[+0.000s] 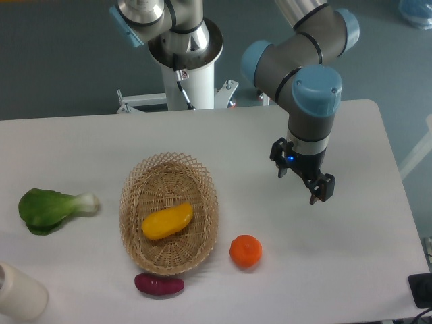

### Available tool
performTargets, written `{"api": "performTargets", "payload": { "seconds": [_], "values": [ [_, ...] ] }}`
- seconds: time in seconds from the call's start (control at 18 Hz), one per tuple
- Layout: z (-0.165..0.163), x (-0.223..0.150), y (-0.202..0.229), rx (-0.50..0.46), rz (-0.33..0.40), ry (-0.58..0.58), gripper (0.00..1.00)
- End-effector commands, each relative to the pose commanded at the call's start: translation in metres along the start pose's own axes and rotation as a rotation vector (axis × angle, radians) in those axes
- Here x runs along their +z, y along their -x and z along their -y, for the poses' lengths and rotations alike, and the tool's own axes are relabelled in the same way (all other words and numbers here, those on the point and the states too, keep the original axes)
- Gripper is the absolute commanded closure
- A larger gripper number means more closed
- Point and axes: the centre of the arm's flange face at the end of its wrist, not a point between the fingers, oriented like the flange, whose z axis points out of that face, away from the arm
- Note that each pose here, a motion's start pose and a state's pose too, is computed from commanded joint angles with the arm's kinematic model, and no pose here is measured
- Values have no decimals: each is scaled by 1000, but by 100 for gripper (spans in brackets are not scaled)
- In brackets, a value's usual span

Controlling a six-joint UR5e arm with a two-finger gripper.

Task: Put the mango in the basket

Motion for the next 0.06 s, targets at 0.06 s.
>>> {"api": "performTargets", "payload": {
  "seconds": [0.06],
  "values": [
    [0,0,0,0,0,0,0]
  ]
}}
